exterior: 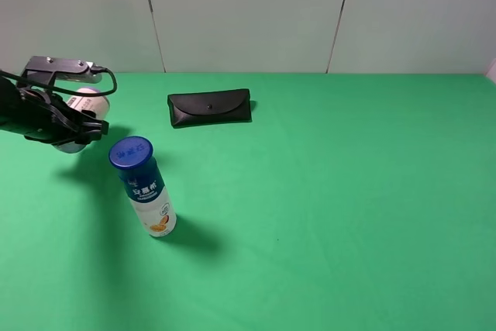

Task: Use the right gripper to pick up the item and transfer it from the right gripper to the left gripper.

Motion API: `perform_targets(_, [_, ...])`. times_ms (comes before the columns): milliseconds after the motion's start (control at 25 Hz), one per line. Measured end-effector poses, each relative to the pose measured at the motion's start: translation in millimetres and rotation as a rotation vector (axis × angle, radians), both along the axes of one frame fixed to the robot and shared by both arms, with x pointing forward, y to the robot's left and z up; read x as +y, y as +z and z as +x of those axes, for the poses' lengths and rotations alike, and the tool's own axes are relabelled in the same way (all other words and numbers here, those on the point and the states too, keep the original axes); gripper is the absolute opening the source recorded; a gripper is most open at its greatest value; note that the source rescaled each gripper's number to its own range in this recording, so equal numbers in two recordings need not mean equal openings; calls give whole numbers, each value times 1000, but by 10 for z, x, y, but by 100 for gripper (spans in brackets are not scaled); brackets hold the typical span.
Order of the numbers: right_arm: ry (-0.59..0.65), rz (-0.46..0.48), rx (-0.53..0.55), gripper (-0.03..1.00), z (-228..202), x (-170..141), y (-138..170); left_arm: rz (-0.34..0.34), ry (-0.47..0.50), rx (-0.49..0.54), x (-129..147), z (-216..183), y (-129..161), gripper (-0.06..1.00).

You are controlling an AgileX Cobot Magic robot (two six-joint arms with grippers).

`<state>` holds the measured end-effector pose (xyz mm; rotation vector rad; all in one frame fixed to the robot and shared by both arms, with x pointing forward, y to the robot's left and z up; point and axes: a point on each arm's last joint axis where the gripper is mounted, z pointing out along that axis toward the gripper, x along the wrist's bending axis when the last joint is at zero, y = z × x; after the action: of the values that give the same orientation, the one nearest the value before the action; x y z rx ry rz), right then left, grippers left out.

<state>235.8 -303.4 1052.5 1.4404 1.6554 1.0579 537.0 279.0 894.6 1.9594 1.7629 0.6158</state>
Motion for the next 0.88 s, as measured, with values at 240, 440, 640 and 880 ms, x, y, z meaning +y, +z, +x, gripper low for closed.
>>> perform_targets(240, [0, 0, 0, 100, 0, 0, 0, 8, 9, -21, 10, 23, -14, 0])
perform_targets(440, [0, 0, 0, 100, 0, 0, 0, 4, 8, -8, 6, 13, -21, 0])
perform_targets(640, [0, 0, 0, 100, 0, 0, 0, -1, 4, 10, 0, 0, -30, 19])
perform_targets(880, [0, 0, 0, 100, 0, 0, 0, 3, 8, -7, 6, 12, -22, 94])
